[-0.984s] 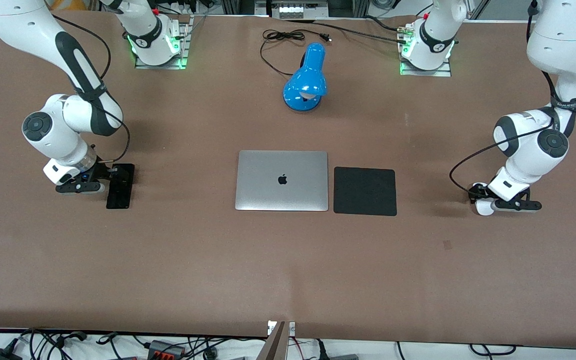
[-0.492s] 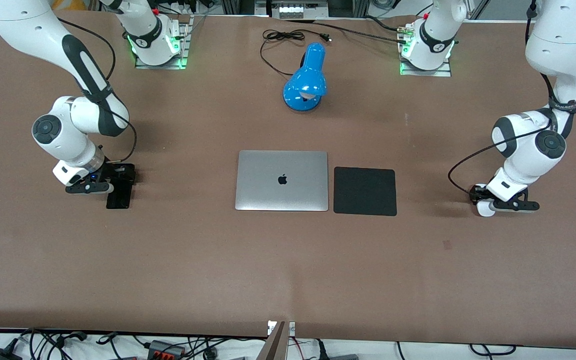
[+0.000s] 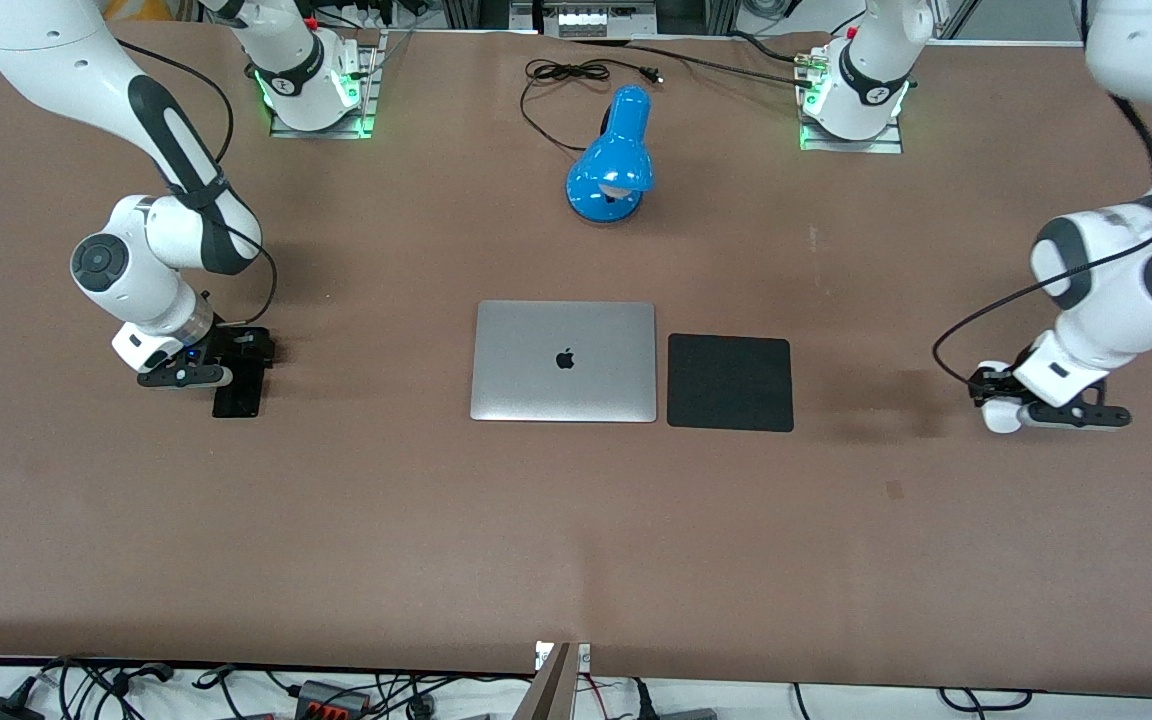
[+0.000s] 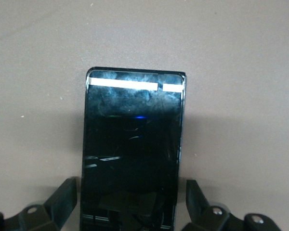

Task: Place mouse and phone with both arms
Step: 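Carry the phone toward the laptop while the left gripper carries the mouse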

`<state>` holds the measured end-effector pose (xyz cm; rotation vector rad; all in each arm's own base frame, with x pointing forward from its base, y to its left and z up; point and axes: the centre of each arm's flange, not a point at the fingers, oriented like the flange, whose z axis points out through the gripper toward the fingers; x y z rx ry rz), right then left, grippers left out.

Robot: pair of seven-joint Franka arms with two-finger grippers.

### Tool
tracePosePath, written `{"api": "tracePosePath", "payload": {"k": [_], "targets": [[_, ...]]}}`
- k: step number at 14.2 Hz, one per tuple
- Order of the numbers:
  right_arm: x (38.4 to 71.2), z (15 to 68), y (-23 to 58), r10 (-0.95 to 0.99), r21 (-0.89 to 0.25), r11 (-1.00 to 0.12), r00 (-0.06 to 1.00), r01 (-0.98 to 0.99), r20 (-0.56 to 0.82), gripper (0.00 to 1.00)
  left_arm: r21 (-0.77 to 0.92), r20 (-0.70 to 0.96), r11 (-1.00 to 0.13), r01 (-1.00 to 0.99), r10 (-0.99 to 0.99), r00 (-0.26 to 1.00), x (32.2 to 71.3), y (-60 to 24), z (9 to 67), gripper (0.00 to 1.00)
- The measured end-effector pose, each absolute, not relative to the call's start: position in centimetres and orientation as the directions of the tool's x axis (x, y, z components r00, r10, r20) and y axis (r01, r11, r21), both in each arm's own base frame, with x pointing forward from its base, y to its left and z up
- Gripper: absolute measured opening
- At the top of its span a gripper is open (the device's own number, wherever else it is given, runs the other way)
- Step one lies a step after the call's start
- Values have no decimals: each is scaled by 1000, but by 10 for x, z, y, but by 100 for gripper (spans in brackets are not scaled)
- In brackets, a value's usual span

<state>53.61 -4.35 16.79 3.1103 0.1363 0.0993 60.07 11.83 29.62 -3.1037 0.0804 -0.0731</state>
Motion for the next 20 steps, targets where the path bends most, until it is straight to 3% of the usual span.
{"api": "tracePosePath", "payload": {"k": [4, 6, 7, 13, 17, 20], "targets": [[536, 168, -44, 88, 29, -996, 994, 86, 62, 96, 13, -61, -996, -93, -93, 994, 620, 73, 410, 62], [536, 169, -43, 89, 29, -996, 994, 87, 64, 79, 30, -92, -996, -86, -89, 992, 625, 33, 441, 62], [536, 170, -43, 89, 29, -996, 994, 87, 63, 78, 36, -96, -996, -80, -83, 992, 626, 12, 447, 62], [552, 192, -10, 111, 10, -994, 992, 110, 65, 78, 61, -130, -998, 16, 8, 991, 618, -133, 426, 62], [571, 231, 80, 52, -30, -998, 996, 54, 66, 78, -28, -139, -999, 39, 42, 989, 605, -215, 374, 62], [565, 226, 152, 31, -47, -998, 998, 33, 55, 78, -71, -57, -997, 35, 39, 998, 592, -254, 331, 62]]}}
